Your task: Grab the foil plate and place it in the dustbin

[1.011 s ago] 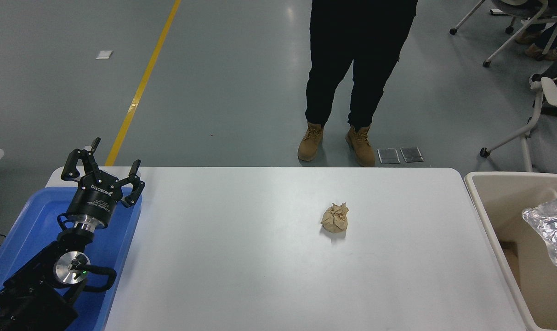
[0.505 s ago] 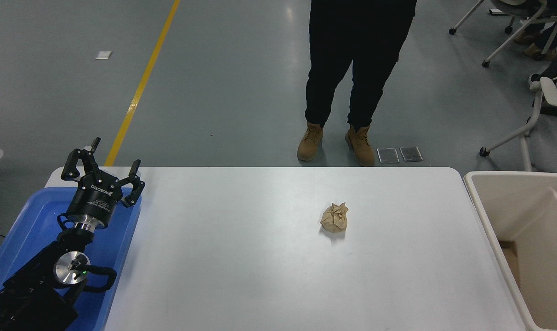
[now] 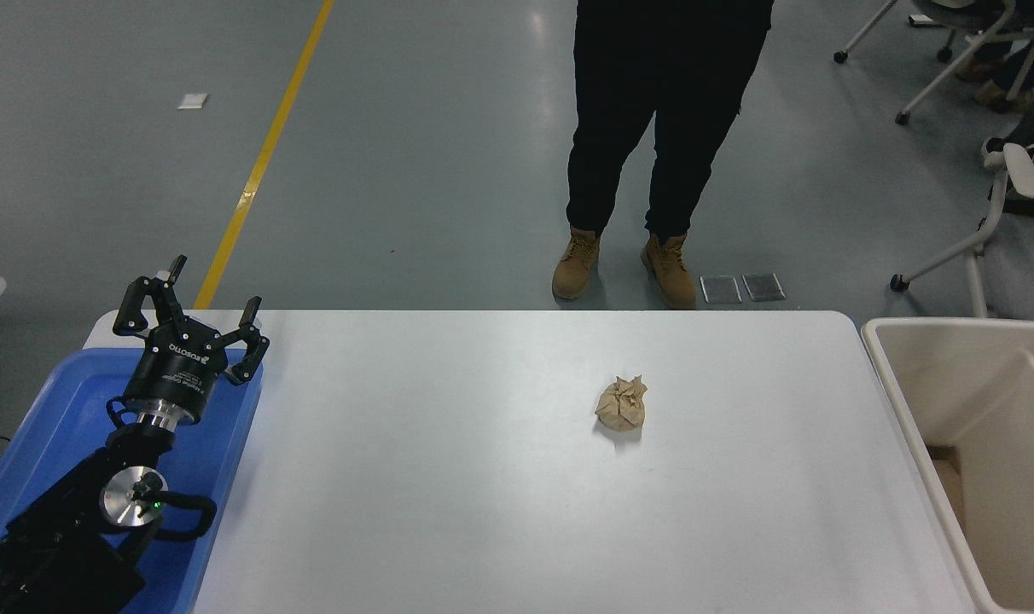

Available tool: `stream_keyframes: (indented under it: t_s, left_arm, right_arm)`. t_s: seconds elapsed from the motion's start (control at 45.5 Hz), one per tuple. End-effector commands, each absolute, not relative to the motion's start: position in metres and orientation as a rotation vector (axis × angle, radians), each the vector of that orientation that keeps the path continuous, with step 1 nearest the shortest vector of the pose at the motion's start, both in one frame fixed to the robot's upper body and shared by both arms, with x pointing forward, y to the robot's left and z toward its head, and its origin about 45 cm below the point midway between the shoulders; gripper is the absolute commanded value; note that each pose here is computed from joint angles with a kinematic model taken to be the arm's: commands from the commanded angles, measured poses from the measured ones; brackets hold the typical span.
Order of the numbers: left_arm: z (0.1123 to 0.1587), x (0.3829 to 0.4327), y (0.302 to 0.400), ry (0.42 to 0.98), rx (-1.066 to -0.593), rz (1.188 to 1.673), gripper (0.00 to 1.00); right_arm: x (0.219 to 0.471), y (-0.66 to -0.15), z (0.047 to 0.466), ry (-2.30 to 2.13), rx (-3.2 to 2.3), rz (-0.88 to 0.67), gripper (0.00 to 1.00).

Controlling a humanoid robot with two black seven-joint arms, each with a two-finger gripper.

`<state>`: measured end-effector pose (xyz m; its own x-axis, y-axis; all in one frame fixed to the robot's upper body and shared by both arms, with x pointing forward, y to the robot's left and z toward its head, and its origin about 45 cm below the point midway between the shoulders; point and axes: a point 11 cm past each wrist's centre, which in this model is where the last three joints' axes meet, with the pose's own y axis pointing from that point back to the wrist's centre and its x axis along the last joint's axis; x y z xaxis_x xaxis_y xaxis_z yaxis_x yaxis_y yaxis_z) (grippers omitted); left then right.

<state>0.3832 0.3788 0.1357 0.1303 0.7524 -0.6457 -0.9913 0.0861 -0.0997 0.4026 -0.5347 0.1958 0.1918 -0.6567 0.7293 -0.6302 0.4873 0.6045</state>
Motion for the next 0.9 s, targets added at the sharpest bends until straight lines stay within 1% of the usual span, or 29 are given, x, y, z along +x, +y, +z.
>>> stream_keyframes:
  t_s: [0.0, 0.264, 0.462, 0.549, 0.659, 0.879]
  left_arm:
    - [0.1356, 0.3832, 0.3786, 0.497, -0.595, 1.38, 0.98]
    - [0.1356, 0.3832, 0.3786, 0.497, -0.595, 1.38, 0.98]
    - [0.1356, 0.3832, 0.3786, 0.497, -0.595, 1.38, 0.98]
    - [0.1355, 0.3832, 0.3787, 0.497, -0.595, 1.381, 0.98]
    - [0.1355, 0.3832, 0.3787, 0.497, -0.595, 1.381, 0.98]
    - [0.1355, 0.3832, 0.3787, 0.497, -0.595, 1.381, 0.98]
  right_arm:
    - [0.44, -0.468, 0.223, -1.315, 1.312, 0.113, 1.0]
    - [0.445, -0.419, 0.238, -1.189, 1.423, 0.164, 1.0]
    - [0.44, -0.397, 0.25, -1.112, 1.464, 0.184, 1.0]
    - [0.432, -0.386, 0.258, -1.065, 1.491, 0.182, 1.0]
    - [0.415, -0.377, 0.269, -1.011, 1.534, 0.152, 1.0]
    - [0.374, -0.344, 0.306, -0.852, 1.632, 0.104, 1.0]
